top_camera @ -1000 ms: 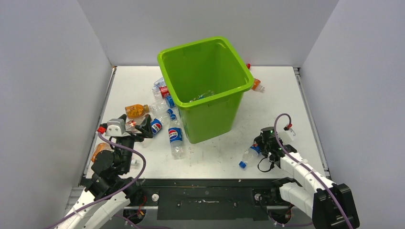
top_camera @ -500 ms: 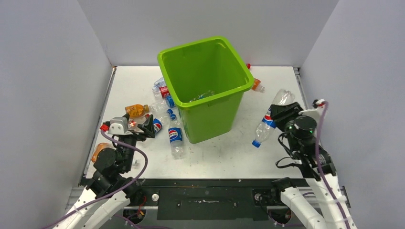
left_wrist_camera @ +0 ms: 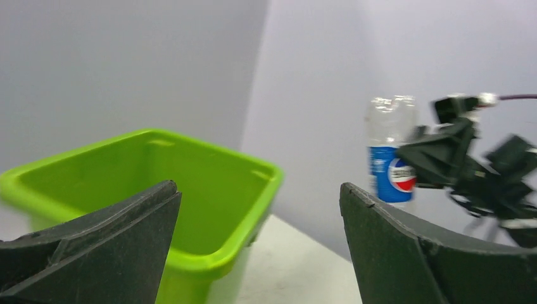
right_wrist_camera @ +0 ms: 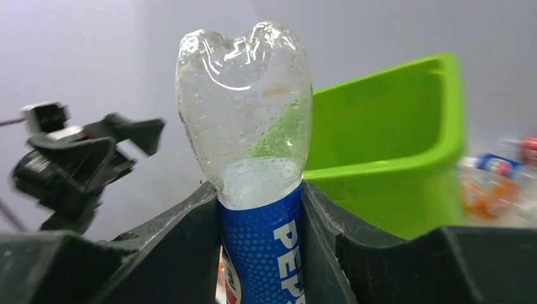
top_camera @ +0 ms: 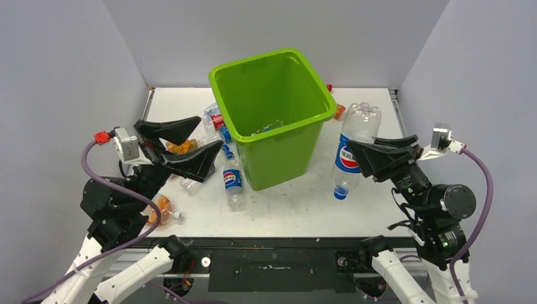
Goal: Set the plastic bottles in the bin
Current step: Pick up the plastic bottle at the center of the board.
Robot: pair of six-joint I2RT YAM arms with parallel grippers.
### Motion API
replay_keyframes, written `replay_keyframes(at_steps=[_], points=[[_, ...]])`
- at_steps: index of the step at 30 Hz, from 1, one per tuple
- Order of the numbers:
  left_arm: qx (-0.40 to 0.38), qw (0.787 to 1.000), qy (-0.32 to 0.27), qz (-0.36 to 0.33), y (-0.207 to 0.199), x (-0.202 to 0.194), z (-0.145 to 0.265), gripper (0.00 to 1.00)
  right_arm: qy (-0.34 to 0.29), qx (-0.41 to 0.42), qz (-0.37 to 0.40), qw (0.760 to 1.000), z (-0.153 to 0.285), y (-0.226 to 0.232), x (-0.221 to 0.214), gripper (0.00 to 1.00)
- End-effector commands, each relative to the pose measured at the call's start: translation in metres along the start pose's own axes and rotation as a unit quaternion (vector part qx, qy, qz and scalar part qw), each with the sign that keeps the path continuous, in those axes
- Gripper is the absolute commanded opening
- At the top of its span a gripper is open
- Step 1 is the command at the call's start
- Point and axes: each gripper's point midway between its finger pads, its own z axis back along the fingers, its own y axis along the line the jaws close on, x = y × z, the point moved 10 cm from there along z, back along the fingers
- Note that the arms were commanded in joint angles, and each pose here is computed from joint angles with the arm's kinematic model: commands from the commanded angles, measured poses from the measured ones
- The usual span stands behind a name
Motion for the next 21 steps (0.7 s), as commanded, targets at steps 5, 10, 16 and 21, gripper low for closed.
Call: replay_keyframes(at_steps=[5,10,16,21], points=[[-0.253,0.96,0.016,0.119,-0.048,0.011,-0.044,0.96,-0.046,0.281,-0.059,0.957,-0.019,0.042,0.02,0.05],[-0.266,0.949,0.051,0.162,-0.057,-0.005,-0.078,0.96,-0.067,0.333,-0.083,0.937,-0.032,0.049,0.032,0.05],[-0.27,0.953,0.096,0.101,-0.096,-0.03,-0.098,0.96,-0.074,0.335,-0.074,0.936,-0.04,0.052,0.041,0.05],[-0.279,0.948,0.121,0.097,-0.115,-0.051,-0.113,0.96,-0.078,0.341,-0.09,0.932,-0.042,0.05,0.039,0.05]])
